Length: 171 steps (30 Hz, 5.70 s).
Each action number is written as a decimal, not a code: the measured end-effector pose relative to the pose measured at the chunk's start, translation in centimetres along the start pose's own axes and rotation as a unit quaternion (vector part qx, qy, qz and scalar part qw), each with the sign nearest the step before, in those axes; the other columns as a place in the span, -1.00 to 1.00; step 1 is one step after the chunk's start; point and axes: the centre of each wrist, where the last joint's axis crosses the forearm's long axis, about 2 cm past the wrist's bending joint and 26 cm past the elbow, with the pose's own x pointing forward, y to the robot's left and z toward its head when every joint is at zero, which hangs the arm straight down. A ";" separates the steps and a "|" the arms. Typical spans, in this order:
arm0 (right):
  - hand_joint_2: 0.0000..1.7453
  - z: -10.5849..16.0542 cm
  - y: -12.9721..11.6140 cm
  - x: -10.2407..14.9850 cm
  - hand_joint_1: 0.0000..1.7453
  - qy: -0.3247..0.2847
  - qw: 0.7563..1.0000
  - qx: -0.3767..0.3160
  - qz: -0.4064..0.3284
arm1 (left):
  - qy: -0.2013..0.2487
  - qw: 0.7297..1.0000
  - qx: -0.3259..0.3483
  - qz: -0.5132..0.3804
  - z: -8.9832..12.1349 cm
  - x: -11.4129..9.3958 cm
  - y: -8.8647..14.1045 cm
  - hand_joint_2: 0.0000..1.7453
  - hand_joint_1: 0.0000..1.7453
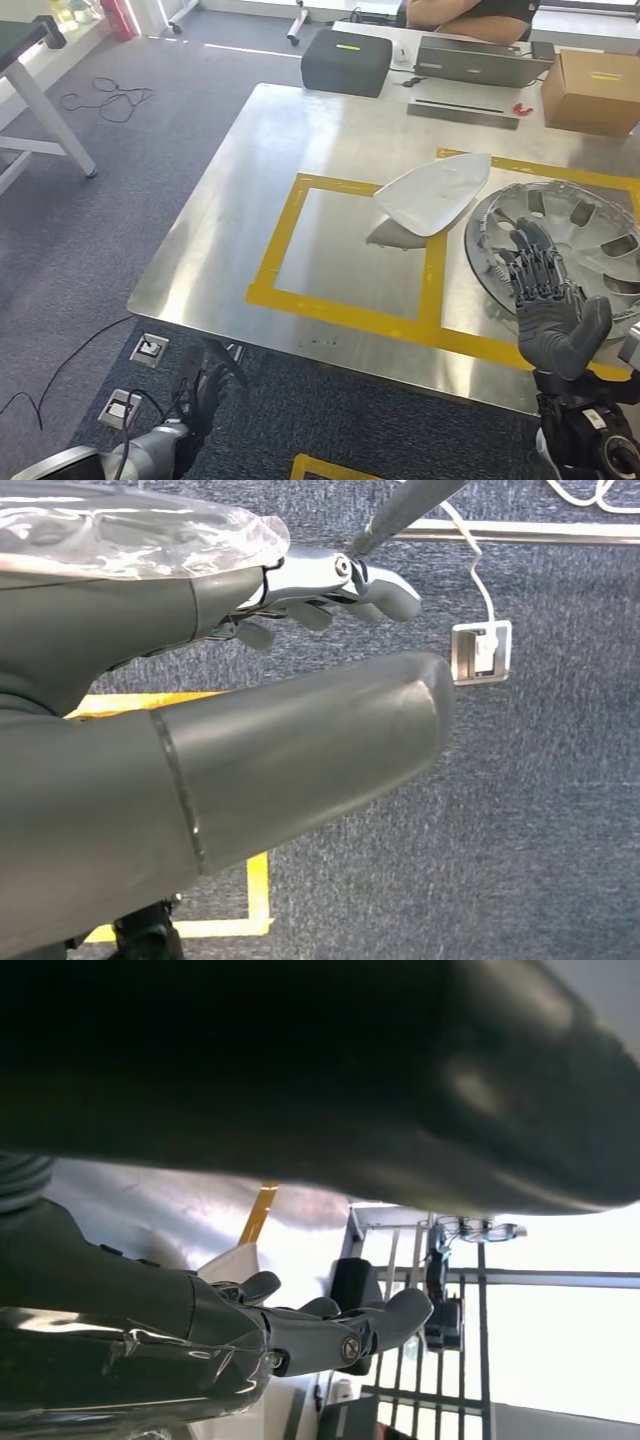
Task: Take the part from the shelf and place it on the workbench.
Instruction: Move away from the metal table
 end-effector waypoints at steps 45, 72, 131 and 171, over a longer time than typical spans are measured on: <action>-1.00 1.2 -0.5 0.2 -1.00 -0.008 1.000 0.007 -0.009 | 0.001 1.000 -0.012 -0.004 -0.4 0.6 -0.6 -1.00 -1.00; -1.00 1.5 -0.9 0.2 -1.00 -0.010 1.000 -0.002 -0.009 | 0.001 1.000 -0.013 -0.008 -0.4 0.6 -0.6 -1.00 -1.00; -1.00 0.9 -2.3 -1.2 -1.00 -0.004 1.000 0.001 -0.029 | -0.005 0.999 0.037 0.016 0.4 -0.3 1.5 -1.00 -1.00; -1.00 1.7 -2.1 -1.7 -1.00 0.013 0.999 -0.011 -0.028 | -0.007 0.999 0.041 0.034 1.0 -1.2 1.6 -1.00 -1.00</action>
